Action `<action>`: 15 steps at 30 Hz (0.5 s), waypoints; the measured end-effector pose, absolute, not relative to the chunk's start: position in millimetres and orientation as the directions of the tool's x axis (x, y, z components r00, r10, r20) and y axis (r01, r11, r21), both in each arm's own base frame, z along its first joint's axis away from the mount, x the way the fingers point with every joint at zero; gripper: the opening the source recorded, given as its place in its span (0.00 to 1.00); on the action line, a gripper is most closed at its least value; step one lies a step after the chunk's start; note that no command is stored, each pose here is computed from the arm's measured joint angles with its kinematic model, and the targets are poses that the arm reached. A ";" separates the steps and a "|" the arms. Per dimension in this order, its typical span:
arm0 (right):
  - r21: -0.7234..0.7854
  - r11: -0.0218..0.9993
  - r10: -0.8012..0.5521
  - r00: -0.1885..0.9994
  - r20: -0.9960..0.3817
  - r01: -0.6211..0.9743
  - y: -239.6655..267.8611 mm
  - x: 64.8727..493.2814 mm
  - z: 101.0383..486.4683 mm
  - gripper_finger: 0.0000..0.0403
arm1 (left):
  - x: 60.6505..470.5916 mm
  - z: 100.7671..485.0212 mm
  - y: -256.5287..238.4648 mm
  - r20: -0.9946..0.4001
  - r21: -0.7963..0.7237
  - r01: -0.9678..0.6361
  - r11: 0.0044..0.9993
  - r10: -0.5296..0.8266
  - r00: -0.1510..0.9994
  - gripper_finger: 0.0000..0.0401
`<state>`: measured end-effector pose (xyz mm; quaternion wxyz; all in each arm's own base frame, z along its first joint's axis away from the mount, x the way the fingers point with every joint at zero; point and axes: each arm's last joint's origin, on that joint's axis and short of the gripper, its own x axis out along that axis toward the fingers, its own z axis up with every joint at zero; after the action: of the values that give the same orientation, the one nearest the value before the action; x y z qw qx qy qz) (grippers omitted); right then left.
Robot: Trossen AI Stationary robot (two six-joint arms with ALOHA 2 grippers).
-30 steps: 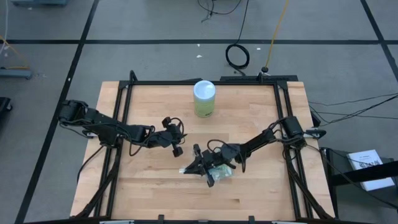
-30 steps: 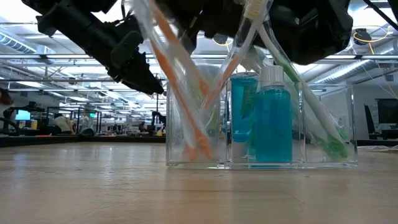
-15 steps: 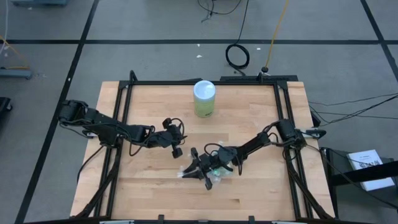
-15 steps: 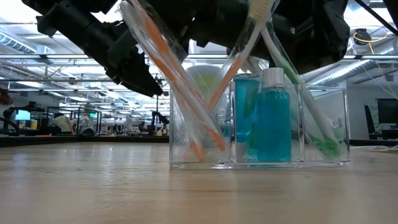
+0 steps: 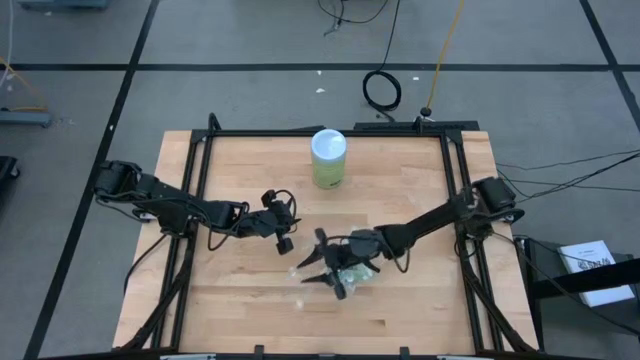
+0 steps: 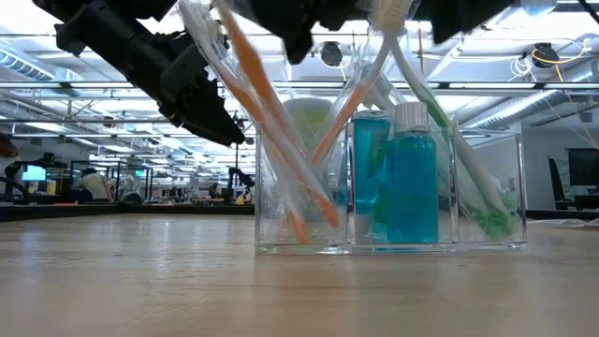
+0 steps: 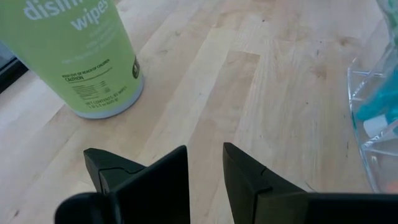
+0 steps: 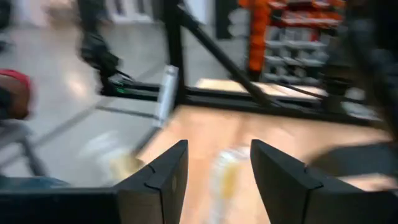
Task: Pick & Place toothbrushing station
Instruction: Return to Home Position
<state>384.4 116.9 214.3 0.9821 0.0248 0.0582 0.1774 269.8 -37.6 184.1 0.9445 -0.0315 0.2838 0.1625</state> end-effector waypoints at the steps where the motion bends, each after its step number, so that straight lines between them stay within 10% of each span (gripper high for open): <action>1: 0.060 0.947 0.320 0.938 -0.129 -0.315 115.0 381.3 219.6 0.42 | 269.8 184.1 -37.6 -0.546 0.032 -0.325 0.945 0.289 0.786 0.05; 15: -0.041 0.991 0.122 0.979 -0.164 -0.130 86.3 308.2 315.2 0.39 | 268.3 189.0 -47.7 -0.533 -0.017 -0.262 0.965 0.213 0.819 0.05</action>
<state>308.2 86.3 315.2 0.9944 -0.0256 0.0807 0.0635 268.3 -47.7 189.0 0.9526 -0.0447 0.2738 0.1247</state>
